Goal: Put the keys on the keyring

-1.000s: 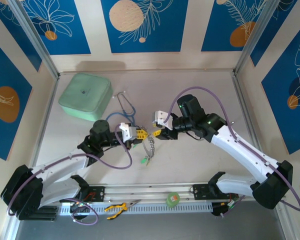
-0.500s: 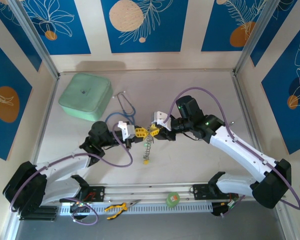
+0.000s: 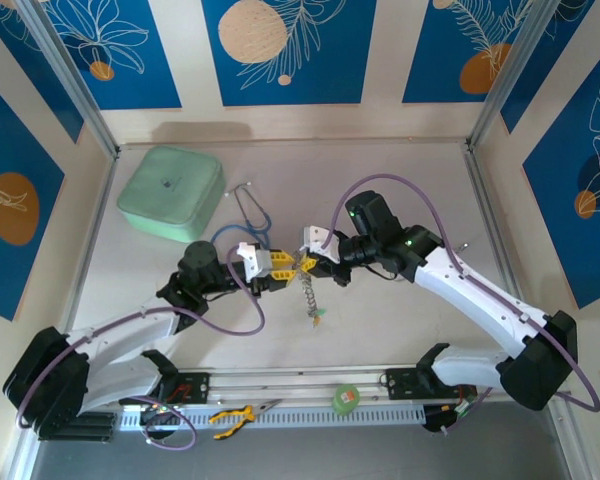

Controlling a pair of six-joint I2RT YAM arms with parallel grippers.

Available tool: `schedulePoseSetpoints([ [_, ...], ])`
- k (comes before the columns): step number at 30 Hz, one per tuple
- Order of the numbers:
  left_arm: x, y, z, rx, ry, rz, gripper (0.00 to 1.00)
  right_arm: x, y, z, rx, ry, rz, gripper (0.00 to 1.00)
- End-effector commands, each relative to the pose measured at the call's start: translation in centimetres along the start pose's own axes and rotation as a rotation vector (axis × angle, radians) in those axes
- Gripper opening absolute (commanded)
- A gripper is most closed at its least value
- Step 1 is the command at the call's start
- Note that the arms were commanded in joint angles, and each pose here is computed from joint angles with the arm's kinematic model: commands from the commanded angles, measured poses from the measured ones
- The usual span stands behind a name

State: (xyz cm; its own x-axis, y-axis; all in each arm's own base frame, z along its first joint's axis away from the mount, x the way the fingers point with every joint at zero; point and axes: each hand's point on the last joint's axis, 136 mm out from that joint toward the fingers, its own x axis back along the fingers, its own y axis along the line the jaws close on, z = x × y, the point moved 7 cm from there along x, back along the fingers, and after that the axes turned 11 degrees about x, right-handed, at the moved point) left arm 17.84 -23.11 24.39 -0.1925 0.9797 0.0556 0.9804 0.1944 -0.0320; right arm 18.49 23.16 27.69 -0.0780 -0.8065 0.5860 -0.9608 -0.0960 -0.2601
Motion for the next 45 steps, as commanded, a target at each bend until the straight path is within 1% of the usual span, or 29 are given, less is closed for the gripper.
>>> schedulePoseSetpoints([
  [1, -0.1, -0.1, -1.2, -0.051, 0.03, 0.01, 0.23, 0.5, -0.1, -1.0, 0.078, 0.042, -0.002, 0.0],
  [9, -0.5, 0.0, -1.0, -0.055, 0.078, 0.029, 0.17, 0.2, 0.0, -2.5, 0.141, 0.046, -0.028, 0.0],
  [13, -0.6, 0.0, -0.9, -0.055, 0.087, 0.034, 0.15, 0.0, 0.1, -3.0, 0.155, 0.033, -0.042, 0.0],
  [15, -0.6, -0.1, -0.9, -0.054, 0.089, 0.041, 0.11, 0.0, 0.1, -3.3, 0.16, 0.017, -0.042, 0.0],
  [17, -0.5, -0.1, -1.0, -0.053, 0.088, 0.044, 0.0, 0.0, 0.1, -3.4, 0.163, -0.002, -0.042, 0.0],
  [20, -0.4, -0.2, -1.1, -0.055, 0.08, 0.046, 0.0, 0.0, 0.1, -3.3, 0.162, -0.019, -0.022, 0.0],
  [21, -0.4, -0.3, -1.1, -0.055, 0.072, 0.046, 0.0, 0.0, 0.0, -3.1, 0.155, -0.026, -0.008, 0.01],
  [23, -0.3, -0.3, -1.3, -0.056, 0.045, 0.04, 0.0, 0.2, -0.2, -2.5, 0.122, -0.046, 0.021, 0.18],
  [25, -0.2, -0.3, -1.5, -0.054, 0.009, 0.028, 0.0, 0.1, -0.2, -1.6, 0.085, -0.055, 0.037, 0.3],
  [27, -0.2, -0.2, -1.4, -0.052, -0.014, 0.018, 0.0, -0.2, -0.1, -0.6, 0.056, -0.039, 0.043, 0.33],
  [30, -0.1, -0.2, -1.5, -0.054, -0.038, 0.007, 0.0, -0.5, 0.0, 0.3, 0.023, -0.031, 0.042, 0.33],
  [34, -0.1, -0.1, -1.4, -0.053, -0.046, 0.003, 0.0, -0.5, 0.2, 0.8, 0.001, -0.034, 0.035, 0.29],
  [36, -0.1, -0.1, -1.5, -0.051, -0.052, 0.004, 0.0, -0.5, 0.1, 0.8, -0.002, -0.039, 0.032, 0.25],
  [40, -0.2, -0.1, -1.4, -0.047, -0.052, 0.007, 0.0, -0.2, -0.1, 0.4, -0.006, -0.07, 0.028, 0.13],
  [44, -0.2, -0.1, -1.3, -0.044, -0.048, 0.007, 0.0, 0.2, -0.2, -0.1, -0.004, -0.102, 0.021, 0.1],
  [45, -0.2, -0.1, -1.3, -0.044, -0.049, 0.008, 0.0, 0.2, -0.1, -0.2, 0.0, -0.11, 0.015, 0.08],
])
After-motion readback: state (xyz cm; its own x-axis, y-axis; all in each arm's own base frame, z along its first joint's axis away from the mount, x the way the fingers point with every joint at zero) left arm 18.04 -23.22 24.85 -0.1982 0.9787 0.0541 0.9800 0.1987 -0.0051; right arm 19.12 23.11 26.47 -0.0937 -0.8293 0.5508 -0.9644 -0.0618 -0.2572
